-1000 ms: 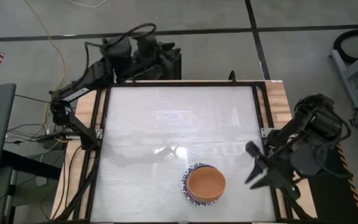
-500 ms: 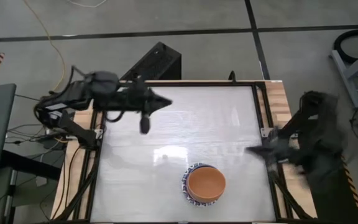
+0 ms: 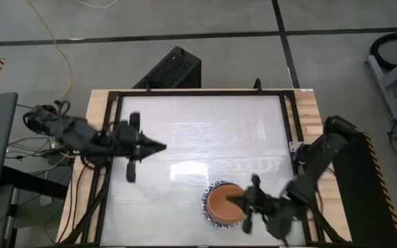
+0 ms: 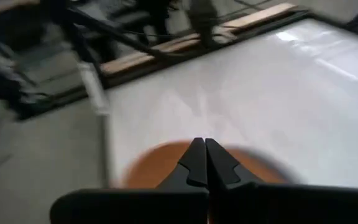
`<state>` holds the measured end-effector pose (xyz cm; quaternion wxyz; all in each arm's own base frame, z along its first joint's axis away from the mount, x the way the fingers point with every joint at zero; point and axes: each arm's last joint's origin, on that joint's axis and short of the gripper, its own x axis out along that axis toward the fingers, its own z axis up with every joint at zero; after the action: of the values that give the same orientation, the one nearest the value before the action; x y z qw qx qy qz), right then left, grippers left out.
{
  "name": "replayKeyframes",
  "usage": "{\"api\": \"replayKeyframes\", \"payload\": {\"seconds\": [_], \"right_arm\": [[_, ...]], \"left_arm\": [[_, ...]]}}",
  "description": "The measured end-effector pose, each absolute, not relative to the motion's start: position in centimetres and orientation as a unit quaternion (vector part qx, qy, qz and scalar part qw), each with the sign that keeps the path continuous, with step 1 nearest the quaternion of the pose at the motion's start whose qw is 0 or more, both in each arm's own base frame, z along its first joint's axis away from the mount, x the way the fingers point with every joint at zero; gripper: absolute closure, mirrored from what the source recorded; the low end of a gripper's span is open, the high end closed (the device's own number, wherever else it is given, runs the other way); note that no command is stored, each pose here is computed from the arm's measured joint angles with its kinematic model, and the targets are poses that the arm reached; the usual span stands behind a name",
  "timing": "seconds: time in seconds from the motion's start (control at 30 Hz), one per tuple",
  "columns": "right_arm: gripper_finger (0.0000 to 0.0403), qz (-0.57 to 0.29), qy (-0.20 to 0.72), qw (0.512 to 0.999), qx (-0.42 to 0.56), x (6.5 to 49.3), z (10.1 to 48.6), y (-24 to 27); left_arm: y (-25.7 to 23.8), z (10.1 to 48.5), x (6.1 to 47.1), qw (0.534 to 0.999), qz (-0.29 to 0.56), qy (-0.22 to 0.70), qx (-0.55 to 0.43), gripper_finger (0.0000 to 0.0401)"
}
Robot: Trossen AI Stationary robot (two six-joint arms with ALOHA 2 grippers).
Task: Nest bowls inside each other
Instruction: Stack the light orange on top of the blue bowl, then return to Home Position
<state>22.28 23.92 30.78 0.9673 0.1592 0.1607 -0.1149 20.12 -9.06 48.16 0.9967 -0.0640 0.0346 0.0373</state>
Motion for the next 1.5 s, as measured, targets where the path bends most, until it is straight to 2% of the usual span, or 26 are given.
{"api": "replayKeyframes", "payload": {"seconds": [0.23,0.4,0.47,0.57,0.73,0.87,0.97,1.07,1.27,1.5], "right_arm": [[0.0400,-0.119,0.177,0.963,0.165,21.9,27.2,26.9],[0.0401,-0.128,0.195,0.958,0.169,22.4,24.8,27.9],[0.0400,-0.130,0.193,0.959,0.165,22.4,24.8,28.0],[0.0394,-0.144,0.158,0.965,0.153,22.3,26.8,27.0],[0.0385,-0.158,0.110,0.977,0.089,21.1,32.6,23.0],[0.0388,-0.120,0.109,0.987,0.022,19.9,37.3,18.4],[0.0391,-0.085,0.109,0.990,-0.020,18.7,39.2,14.2],[0.0391,-0.054,0.089,0.995,-0.005,17.3,40.4,9.7],[0.0392,-0.014,0.021,1.000,0.019,14.4,39.6,4.1],[0.0392,-0.012,-0.031,0.998,0.055,12.3,34.7,2.1]], "left_arm": [[-11.0,43.6,19.5,0.991,0.034,-0.033,-0.125,0.0401],[-11.1,42.5,19.6,0.986,0.045,-0.046,-0.155,0.0401],[-11.1,42.5,19.7,0.986,0.046,-0.045,-0.154,0.0401],[-10.8,42.6,19.4,0.986,0.056,-0.045,-0.151,0.0401],[-8.6,44.0,16.4,0.984,0.059,-0.061,-0.159,0.0401],[-6.3,44.6,13.9,0.986,0.038,-0.061,-0.148,0.0401],[-5.2,43.7,12.9,0.988,0.040,-0.047,-0.139,0.0401],[-4.4,41.7,12.3,0.989,0.055,-0.036,-0.129,0.0401],[-2.5,37.9,10.3,0.984,0.043,-0.055,-0.163,0.0401],[-1.7,33.5,9.5,0.978,-0.005,-0.069,-0.195,0.0401]]}}
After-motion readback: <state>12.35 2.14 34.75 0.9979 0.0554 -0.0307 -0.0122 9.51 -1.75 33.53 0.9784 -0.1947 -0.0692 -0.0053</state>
